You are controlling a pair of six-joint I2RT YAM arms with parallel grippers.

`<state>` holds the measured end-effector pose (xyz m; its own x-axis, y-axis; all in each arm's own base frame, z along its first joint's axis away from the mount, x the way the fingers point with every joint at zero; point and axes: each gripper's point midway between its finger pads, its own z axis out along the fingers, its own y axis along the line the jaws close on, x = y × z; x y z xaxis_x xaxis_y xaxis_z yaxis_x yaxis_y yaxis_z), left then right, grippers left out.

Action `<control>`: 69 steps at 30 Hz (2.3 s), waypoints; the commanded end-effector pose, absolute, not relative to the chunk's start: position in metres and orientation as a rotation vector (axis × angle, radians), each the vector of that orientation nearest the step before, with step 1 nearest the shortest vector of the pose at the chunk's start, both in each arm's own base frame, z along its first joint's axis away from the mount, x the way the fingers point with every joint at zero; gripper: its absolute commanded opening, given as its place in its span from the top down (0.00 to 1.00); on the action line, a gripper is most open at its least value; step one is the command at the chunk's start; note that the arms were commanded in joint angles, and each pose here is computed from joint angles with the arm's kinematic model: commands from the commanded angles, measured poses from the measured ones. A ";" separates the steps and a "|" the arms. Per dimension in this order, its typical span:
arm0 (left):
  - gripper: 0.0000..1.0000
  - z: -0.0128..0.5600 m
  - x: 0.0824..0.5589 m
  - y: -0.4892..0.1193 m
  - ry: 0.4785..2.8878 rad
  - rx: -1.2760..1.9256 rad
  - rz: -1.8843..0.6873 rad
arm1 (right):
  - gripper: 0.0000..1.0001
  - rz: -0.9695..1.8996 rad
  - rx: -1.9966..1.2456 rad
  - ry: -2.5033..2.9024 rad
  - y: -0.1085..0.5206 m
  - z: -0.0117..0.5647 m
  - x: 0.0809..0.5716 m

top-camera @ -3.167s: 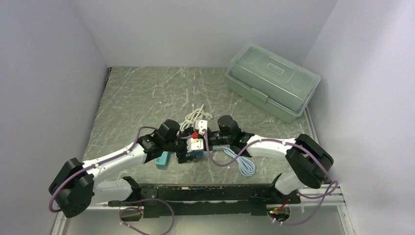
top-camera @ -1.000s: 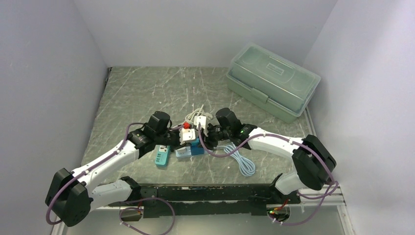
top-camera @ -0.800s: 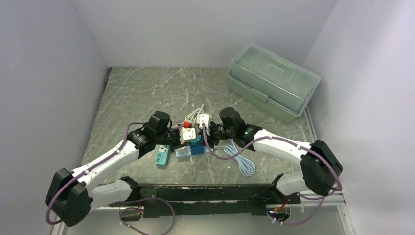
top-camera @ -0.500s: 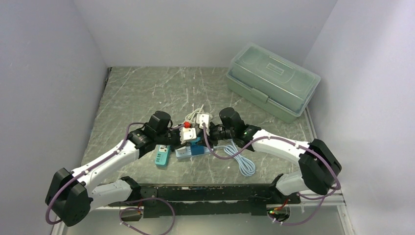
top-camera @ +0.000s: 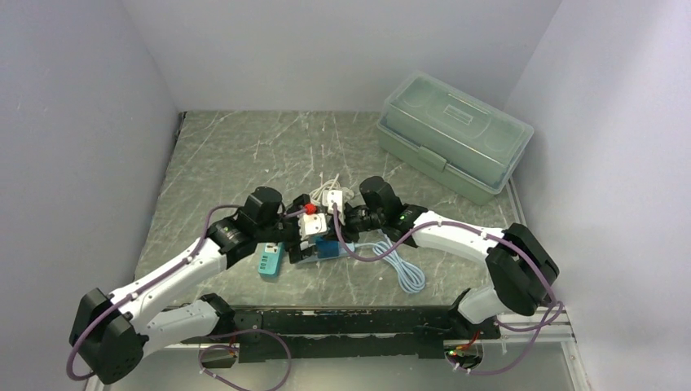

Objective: Insert the plug
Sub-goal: Insert the plug into the socket.

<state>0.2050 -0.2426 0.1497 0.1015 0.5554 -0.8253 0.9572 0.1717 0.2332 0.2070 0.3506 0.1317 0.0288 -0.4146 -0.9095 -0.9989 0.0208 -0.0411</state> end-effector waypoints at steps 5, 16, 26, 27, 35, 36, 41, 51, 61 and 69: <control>0.03 0.138 0.213 -0.210 1.658 1.395 -0.429 | 1.00 0.910 -1.534 1.456 0.349 0.130 0.208; 0.22 0.101 0.218 -0.203 1.685 1.476 -0.449 | 1.00 1.045 -1.486 1.452 0.337 0.127 0.212; 0.42 0.084 0.214 -0.216 1.641 1.581 -0.549 | 1.00 1.072 -1.450 1.501 0.330 0.115 0.219; 0.44 0.082 0.213 -0.216 1.637 1.589 -0.551 | 1.00 1.073 -1.449 1.509 0.329 0.112 0.219; 0.74 0.072 0.212 -0.210 1.618 1.640 -0.514 | 1.00 1.049 -1.467 1.578 0.323 0.092 0.221; 0.75 0.071 0.211 -0.210 1.614 1.647 -0.516 | 1.00 1.041 -1.472 1.589 0.322 0.089 0.222; 0.77 0.068 0.204 -0.209 1.592 1.668 -0.534 | 1.00 1.022 -1.473 1.641 0.319 0.077 0.227; 0.84 0.057 0.198 -0.200 1.622 1.721 -0.503 | 1.00 0.952 -1.440 1.711 0.311 0.057 0.232; 1.00 0.051 0.194 -0.194 1.627 1.780 -0.460 | 1.00 0.920 -1.384 1.787 0.303 0.036 0.231; 1.00 0.044 0.190 -0.191 1.639 1.837 -0.412 | 1.00 0.949 -1.380 1.857 0.299 0.015 0.222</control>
<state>0.2063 -0.2071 0.0678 0.1604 0.6952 -0.7007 0.9601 0.0548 0.2741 0.2165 0.3394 0.1173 -0.0793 -0.2637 -0.9613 -0.9946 -0.0434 0.0939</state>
